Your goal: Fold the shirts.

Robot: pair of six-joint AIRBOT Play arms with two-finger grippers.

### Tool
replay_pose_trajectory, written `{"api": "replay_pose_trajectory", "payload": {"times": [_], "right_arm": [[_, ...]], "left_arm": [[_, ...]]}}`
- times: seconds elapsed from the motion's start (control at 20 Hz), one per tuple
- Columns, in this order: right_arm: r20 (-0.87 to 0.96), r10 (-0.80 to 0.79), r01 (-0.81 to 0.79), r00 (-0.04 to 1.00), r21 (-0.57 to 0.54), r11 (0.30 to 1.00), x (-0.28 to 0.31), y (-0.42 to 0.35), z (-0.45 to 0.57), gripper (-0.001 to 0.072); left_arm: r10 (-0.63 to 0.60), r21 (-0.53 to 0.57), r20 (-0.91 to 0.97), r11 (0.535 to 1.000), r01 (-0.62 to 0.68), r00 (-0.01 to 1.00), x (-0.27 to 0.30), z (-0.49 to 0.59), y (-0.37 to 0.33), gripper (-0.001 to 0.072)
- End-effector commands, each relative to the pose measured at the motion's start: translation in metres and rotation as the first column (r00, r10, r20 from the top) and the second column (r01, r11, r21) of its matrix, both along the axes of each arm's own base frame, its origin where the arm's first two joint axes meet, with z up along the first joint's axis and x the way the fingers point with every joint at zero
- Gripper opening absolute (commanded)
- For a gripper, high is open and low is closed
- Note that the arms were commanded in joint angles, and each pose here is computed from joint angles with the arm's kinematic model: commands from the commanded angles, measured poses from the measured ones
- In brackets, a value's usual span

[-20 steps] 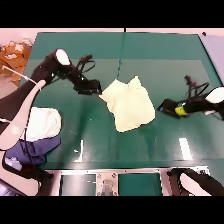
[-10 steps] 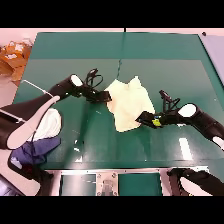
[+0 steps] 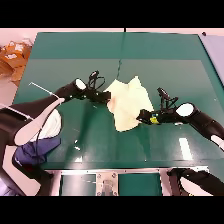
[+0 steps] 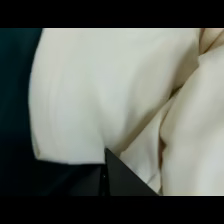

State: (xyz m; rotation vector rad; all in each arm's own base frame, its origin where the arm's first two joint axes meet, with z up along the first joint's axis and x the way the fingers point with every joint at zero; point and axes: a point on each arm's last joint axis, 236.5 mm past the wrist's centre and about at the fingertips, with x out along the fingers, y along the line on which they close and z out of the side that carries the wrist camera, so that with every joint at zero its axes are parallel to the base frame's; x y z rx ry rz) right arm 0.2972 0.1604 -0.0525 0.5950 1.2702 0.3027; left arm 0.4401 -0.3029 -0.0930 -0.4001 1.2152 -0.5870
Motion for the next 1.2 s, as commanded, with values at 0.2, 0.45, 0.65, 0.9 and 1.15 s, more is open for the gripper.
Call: {"api": "replay_pose_trajectory", "payload": {"times": [0.2,0.45,0.65,0.9,1.15], "right_arm": [[0.15,-0.18,0.183,0.972,-0.005,0.983,0.038,-0.095,0.072,0.0012],[0.232,-0.192,0.187,0.954,0.044,0.981,0.032,-0.1,0.115,0.0012],[0.487,-0.129,0.067,0.864,0.143,0.987,0.042,-0.073,0.245,0.0011],[0.75,0.057,-0.085,0.659,-0.002,0.996,-0.02,-0.046,0.397,0.0012],[0.697,0.096,-0.084,0.71,-0.052,0.995,-0.061,-0.042,0.379,0.0013]], "left_arm": [[0.015,0.216,-0.044,0.976,-0.005,0.999,-0.005,0.06,0.134,0.0016],[0.04,0.138,0.169,0.988,-0.063,0.985,-0.005,0.168,0.135,0.0016],[0.047,0.068,0.47,0.994,-0.089,0.882,-0.029,0.315,0.138,0.0016],[0.05,0.067,0.816,0.981,-0.18,0.576,-0.112,0.504,0.176,0.0017],[-0.004,0.251,0.807,0.908,-0.337,0.591,-0.121,0.492,0.229,0.0017]]}}
